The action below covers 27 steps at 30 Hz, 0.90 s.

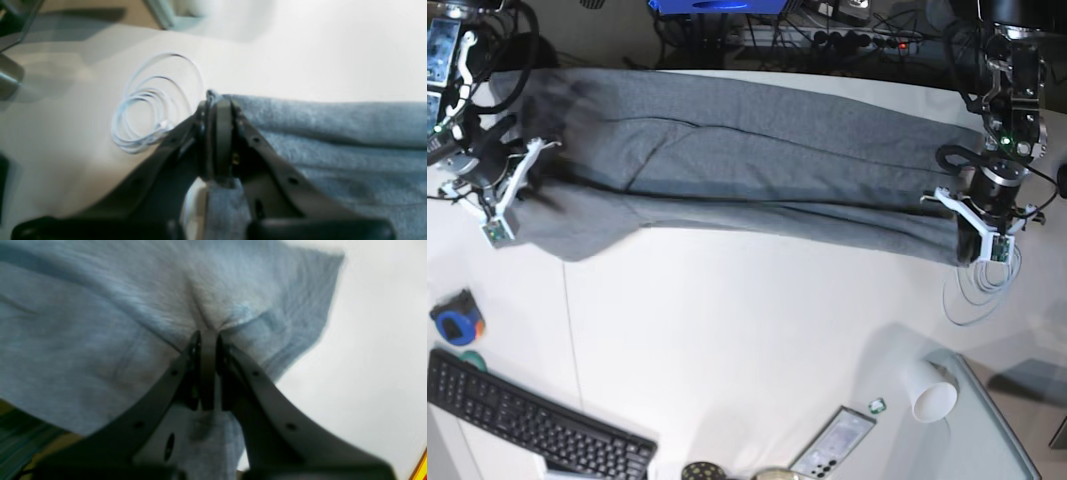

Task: Layout the t-shirt on the table in an organized manner, then fold the t-shirt properly
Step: 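Pull the folded hem further over the collar edge with both grippers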

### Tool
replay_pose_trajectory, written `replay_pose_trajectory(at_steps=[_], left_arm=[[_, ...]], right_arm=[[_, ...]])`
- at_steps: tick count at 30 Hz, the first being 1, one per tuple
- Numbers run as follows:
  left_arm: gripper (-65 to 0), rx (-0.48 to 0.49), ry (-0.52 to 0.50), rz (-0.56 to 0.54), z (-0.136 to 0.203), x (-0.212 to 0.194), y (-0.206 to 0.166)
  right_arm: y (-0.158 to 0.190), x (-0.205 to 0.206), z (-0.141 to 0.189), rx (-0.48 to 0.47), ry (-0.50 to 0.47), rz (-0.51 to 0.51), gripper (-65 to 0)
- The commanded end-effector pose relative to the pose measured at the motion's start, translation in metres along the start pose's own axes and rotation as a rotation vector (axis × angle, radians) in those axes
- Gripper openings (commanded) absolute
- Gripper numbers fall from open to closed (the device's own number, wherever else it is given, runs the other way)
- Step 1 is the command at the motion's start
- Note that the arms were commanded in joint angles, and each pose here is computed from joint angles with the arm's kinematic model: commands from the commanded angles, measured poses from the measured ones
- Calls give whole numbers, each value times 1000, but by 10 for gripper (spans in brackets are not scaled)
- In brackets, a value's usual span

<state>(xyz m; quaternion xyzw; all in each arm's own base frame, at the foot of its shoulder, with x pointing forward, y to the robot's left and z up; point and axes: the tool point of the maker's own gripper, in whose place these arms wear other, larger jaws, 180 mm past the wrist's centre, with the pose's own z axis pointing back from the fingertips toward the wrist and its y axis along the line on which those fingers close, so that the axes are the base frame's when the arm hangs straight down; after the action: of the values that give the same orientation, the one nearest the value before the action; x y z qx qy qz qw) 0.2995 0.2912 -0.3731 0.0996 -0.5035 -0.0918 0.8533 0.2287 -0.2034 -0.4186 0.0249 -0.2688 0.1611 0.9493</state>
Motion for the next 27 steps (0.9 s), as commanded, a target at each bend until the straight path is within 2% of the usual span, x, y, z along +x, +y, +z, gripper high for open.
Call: replay_pose_trajectory(at_steps=[1,4,9,13,23,27], left_arm=[[-650,8,-26,-7,3,7,6],[-650,3,1,-9,7,-5,4],[-650,1,15,-11,11,-11,3],[-650,0,15,-11,11,-11,2],[-650,6,8,-10,10,-8,5],[-650,-2,12,-11,11,-10,2]], right_arm=[[-4,5,5,-15,-1,23,-630],[3,-6,4,-1,53,10,-630],[12,-12,2,19,86,7,-630],[31,-5,7,99,71,21,-630],[48,-23,17,124,126,15,-630],[61,-24,17,147,120,-4,-630]])
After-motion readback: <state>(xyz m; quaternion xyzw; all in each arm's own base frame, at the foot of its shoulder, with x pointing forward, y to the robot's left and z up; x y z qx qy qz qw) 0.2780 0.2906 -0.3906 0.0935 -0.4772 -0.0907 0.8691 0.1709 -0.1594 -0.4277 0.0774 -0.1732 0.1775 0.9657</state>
